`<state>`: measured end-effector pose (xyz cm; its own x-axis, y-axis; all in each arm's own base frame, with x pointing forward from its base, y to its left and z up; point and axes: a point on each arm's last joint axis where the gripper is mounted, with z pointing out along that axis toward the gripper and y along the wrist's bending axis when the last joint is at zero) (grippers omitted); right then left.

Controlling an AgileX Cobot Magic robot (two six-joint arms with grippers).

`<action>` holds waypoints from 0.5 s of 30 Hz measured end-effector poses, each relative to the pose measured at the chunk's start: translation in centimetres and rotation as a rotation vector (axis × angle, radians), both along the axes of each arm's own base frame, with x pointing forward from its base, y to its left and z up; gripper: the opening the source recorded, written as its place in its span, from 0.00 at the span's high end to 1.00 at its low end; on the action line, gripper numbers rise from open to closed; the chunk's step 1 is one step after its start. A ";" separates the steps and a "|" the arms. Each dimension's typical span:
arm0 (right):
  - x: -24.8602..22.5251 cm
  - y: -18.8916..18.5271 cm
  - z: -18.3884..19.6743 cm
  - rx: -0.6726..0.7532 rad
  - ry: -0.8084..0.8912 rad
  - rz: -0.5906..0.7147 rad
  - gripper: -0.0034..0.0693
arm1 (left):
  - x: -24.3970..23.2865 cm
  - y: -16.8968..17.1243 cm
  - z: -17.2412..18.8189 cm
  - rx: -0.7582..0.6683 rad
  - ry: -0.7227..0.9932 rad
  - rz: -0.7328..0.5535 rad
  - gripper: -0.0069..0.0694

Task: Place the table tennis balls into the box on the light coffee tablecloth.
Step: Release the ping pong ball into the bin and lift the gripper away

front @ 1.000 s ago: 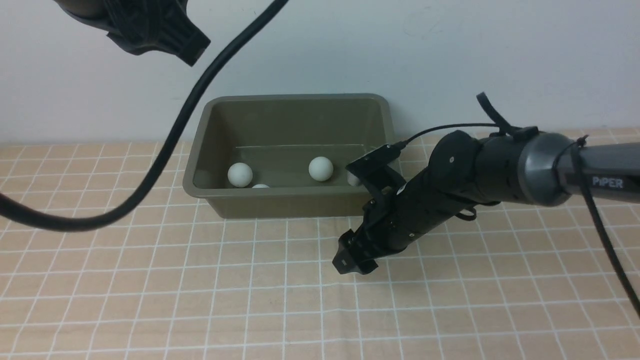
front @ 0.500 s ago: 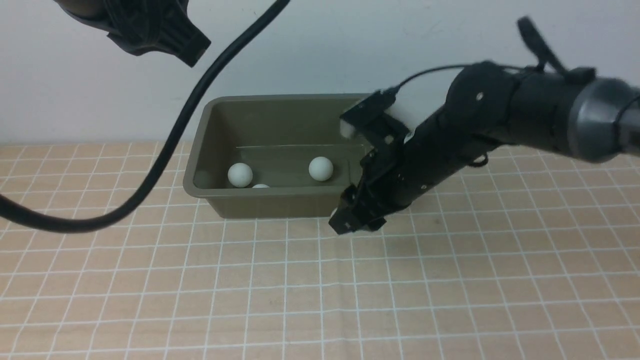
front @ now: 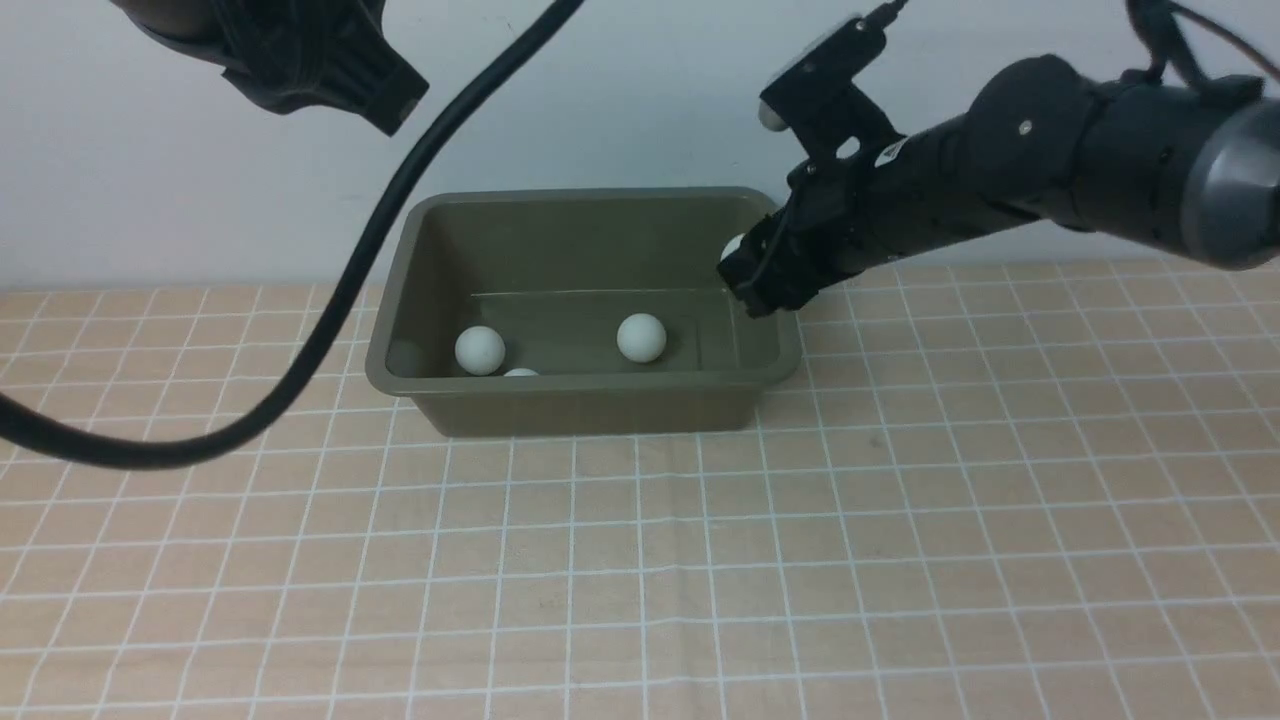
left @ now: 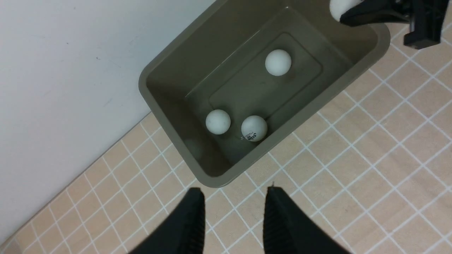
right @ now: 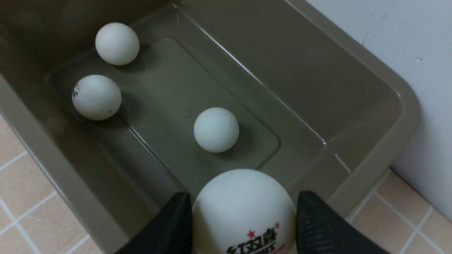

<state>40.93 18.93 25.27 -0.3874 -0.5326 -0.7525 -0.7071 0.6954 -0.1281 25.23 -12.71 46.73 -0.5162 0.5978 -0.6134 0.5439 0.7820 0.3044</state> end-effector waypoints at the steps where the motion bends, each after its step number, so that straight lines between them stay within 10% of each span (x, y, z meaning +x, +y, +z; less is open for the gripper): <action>1: 0.3 0.2 -0.4 0.002 0.002 0.009 0.48 | 0.0 0.0 0.0 -0.005 0.003 -0.002 0.67; 15: 1.2 0.2 1.1 0.050 -0.103 -0.009 0.16 | -0.1 -0.1 0.0 -0.014 0.008 -0.008 0.67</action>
<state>42.14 19.12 26.35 -0.3116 -0.4898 -0.8143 -0.6854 0.7094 -0.1644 25.16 -12.85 46.71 -0.5167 0.5929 -0.6176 0.5524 0.7820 0.2886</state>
